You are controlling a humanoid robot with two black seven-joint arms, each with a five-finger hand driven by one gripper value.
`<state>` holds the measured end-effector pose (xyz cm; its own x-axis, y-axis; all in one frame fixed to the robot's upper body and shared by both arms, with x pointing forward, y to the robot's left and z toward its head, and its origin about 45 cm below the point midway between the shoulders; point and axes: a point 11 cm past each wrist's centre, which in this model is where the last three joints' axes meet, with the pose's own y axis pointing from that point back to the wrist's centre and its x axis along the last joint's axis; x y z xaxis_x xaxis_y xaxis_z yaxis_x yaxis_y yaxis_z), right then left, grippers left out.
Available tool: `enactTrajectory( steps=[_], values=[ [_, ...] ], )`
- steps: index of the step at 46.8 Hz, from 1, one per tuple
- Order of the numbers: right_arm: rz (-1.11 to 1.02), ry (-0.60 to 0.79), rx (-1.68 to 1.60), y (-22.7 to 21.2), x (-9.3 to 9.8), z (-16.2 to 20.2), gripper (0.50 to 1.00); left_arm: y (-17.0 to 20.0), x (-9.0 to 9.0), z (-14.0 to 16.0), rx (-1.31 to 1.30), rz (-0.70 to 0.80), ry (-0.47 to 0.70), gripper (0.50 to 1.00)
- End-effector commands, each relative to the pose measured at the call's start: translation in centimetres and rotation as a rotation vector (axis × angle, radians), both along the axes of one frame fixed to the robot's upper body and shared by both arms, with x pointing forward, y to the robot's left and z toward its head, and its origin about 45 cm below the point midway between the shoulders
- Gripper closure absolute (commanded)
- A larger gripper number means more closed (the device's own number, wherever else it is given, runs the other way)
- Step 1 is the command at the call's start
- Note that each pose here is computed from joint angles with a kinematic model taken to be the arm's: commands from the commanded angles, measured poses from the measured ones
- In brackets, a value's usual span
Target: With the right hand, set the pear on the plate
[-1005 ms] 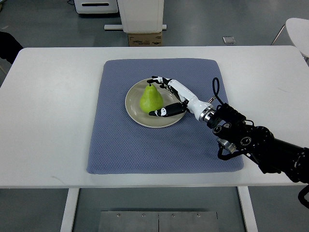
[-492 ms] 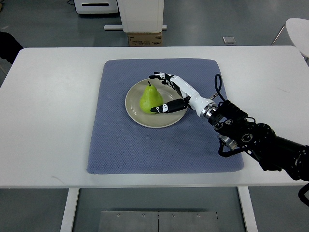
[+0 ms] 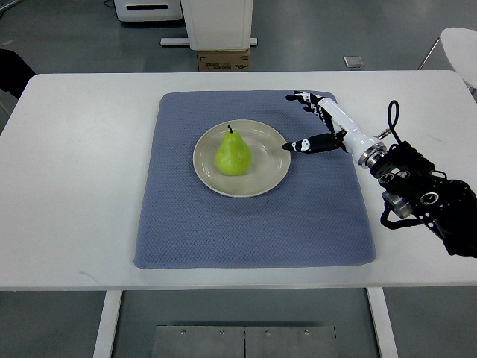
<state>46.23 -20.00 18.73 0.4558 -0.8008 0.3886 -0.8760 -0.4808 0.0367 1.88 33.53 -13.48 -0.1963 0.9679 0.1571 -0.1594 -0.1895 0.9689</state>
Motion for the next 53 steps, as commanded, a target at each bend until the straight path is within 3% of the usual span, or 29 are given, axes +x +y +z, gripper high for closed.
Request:
enactTrajectory(
  steps=[1, 15, 26, 53],
  values=[
    [-0.044, 0.0, 0.033, -1.1, 0.4, 0.4, 0.515, 0.0, 0.0, 0.0, 0.0, 0.0, 0.0, 0.5],
    [-0.274, 0.079, 0.152, -4.9, 1.5, -0.3, 0.513, 0.0, 0.0, 0.0, 0.0, 0.0, 0.0, 0.5],
    [-0.389, 0.178, 0.266, -5.4, 2.1, -0.7, 0.511, 0.0, 0.0, 0.0, 0.0, 0.0, 0.0, 0.5],
    [-0.486, 0.292, 0.56, -2.6, 2.6, -0.8, 0.5, 0.0, 0.0, 0.0, 0.0, 0.0, 0.0, 0.5]
  ],
)
